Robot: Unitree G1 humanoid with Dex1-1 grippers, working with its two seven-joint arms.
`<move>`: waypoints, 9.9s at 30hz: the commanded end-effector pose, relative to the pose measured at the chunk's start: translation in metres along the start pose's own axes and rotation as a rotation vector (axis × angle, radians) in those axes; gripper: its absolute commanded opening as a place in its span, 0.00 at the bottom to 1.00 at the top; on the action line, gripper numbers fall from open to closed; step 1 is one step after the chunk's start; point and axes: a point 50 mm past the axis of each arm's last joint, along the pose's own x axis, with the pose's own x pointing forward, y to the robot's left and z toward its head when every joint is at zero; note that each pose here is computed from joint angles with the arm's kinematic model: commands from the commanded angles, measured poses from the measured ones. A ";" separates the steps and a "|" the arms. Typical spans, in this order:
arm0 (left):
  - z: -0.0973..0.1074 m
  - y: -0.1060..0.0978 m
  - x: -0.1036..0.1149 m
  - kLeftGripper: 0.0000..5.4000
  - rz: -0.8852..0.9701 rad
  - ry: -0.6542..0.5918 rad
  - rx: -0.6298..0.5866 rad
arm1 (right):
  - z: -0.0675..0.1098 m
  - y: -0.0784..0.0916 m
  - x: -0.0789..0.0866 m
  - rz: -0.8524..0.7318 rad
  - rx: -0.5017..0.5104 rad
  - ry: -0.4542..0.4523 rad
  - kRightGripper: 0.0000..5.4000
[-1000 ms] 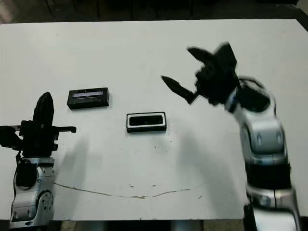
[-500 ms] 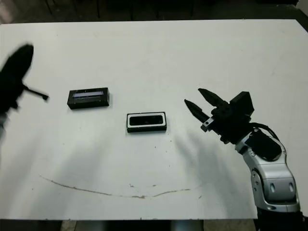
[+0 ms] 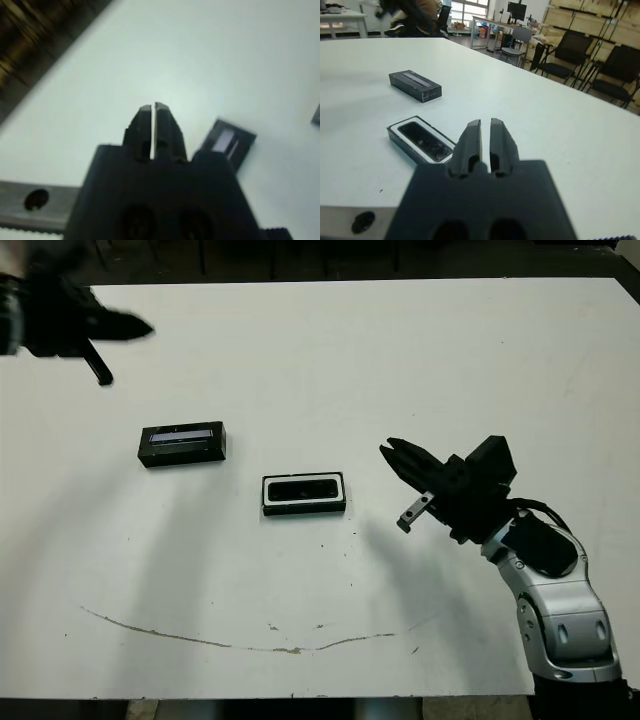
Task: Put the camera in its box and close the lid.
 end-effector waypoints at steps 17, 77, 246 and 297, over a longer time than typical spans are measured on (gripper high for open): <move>-0.042 -0.036 0.054 0.00 0.099 0.163 0.019 | 0.002 0.016 -0.019 0.052 -0.047 -0.042 0.00; -0.083 -0.064 0.046 0.00 -0.378 0.539 0.136 | 0.011 0.029 -0.019 0.021 -0.037 -0.024 0.00; -0.122 -0.154 0.017 0.53 0.009 -0.380 -0.375 | -0.007 0.032 -0.028 -0.056 0.199 0.011 0.00; -0.059 -0.129 0.045 0.53 -0.657 -0.387 -0.112 | -0.034 -0.007 -0.022 -0.113 0.102 0.049 0.00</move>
